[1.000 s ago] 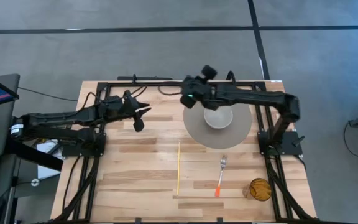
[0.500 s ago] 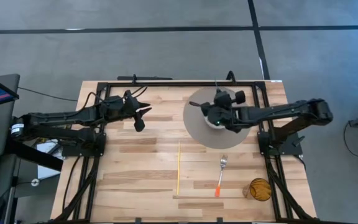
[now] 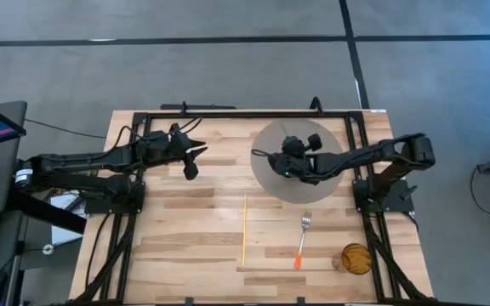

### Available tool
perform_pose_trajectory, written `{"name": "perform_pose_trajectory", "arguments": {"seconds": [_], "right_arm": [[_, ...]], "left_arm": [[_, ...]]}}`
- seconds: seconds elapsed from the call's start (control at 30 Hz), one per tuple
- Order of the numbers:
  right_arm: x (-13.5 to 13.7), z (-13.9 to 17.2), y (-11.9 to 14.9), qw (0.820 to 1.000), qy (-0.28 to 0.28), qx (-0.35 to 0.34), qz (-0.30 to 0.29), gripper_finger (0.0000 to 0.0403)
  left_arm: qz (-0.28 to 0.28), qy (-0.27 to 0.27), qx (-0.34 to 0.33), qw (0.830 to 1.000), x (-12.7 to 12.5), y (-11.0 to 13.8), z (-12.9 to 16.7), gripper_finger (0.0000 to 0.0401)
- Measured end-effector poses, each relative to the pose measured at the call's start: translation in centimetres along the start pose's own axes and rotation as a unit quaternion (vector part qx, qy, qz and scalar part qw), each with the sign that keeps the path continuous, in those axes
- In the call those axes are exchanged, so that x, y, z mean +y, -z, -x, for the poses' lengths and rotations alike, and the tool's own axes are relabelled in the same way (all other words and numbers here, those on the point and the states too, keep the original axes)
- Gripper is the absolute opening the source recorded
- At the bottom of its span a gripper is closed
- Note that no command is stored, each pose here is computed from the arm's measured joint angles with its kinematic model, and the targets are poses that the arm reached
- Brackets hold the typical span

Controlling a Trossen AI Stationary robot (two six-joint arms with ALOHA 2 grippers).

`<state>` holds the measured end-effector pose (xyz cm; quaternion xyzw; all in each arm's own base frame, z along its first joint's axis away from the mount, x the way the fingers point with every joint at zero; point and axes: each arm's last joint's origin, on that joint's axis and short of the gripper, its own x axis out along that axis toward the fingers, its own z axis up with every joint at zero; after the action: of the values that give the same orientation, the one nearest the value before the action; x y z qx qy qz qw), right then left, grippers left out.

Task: Pick & Place Utensil
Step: Put the green spoon into the gray bowl on the gray mat

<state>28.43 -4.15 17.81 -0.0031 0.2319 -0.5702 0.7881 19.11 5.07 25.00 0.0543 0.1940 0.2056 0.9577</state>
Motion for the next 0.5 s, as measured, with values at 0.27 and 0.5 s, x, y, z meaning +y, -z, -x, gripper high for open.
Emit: {"name": "perform_pose_trajectory", "arguments": {"seconds": [0.27,0.5], "right_arm": [[0.6,-0.4,0.9,0.998,-0.037,0.034,0.038,0.0006],[0.1,-0.8,1.6,0.994,-0.053,0.088,0.035,0.0006]], "left_arm": [[0.0,0.0,0.0,1.0,0.0,0.0,0.0,0.0076],[0.0,0.0,0.001,1.0,0.0,0.0,0.0,0.0076]]}}
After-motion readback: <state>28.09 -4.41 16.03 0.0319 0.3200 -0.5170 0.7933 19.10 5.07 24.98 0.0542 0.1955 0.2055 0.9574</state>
